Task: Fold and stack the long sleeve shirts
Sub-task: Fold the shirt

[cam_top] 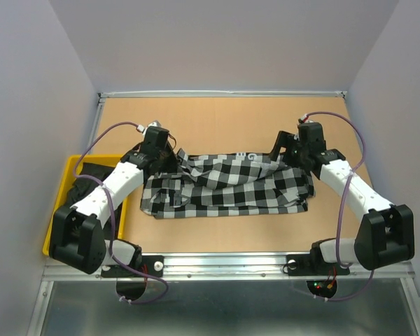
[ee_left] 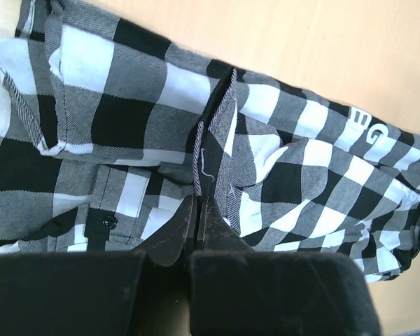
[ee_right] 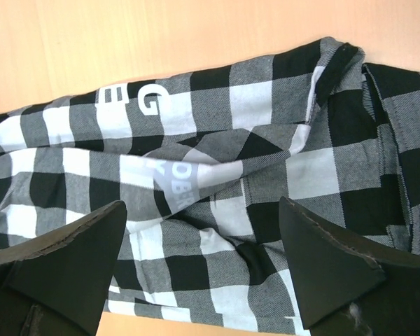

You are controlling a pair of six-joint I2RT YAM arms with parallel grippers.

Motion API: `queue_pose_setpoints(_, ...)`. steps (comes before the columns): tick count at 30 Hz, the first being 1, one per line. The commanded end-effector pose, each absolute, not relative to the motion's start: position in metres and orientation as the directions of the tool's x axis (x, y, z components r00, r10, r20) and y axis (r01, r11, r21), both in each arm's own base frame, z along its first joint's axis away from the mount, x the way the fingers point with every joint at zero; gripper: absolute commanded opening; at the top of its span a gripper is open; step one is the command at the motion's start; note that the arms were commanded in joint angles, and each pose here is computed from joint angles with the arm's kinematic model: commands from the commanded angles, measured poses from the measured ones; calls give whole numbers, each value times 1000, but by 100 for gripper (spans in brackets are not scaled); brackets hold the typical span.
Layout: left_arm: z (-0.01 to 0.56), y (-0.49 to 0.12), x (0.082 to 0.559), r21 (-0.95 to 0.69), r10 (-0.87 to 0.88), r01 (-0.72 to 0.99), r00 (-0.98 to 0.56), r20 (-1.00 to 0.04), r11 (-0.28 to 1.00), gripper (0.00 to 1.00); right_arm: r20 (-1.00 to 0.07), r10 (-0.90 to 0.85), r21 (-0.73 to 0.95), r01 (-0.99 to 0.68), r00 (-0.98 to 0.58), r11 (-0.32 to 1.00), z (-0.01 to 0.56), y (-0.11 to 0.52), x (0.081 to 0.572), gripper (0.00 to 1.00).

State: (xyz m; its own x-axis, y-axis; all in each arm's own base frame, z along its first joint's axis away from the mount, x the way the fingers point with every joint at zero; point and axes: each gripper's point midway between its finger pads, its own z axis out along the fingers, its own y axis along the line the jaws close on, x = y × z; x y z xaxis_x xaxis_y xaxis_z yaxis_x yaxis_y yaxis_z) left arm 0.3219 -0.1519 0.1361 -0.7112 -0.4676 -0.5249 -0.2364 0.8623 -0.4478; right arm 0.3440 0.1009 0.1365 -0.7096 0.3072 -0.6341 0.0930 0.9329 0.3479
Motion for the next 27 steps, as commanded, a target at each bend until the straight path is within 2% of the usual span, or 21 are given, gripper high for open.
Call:
queue_pose_setpoints(1, 129, -144, 321, -446, -492, -267, -695, -524, 854, 0, -690, 310, 376, 41, -654, 926, 169, 106, 364, 94)
queue_pose_setpoints(8, 113, -126, 319, -416, -524, -336, -679, -515, 845, 0, -680, 301, 385, 24, -668, 923, 167, 110, 364, 93)
queue_pose_setpoints(14, 99, -121, 321, -420, -521, -328, -676, -521, 846, 0, -667, 296, 389, 19, -683, 921, 162, 113, 364, 94)
queue_pose_setpoints(19, 78, -124, 312, -406, -509, -335, -717, -476, 851, 4, -664, 296, 388, 22, -687, 921, 159, 112, 365, 94)
queue_pose_setpoints(22, 72, -126, 307, -404, -503, -333, -734, -456, 852, 10, -664, 295, 386, 23, -687, 922, 159, 112, 365, 94)
queue_pose_setpoints(27, 85, -122, 308, -400, -497, -322, -720, -485, 858, 39, -652, 306, 412, 15, -694, 911, 161, 118, 367, 93)
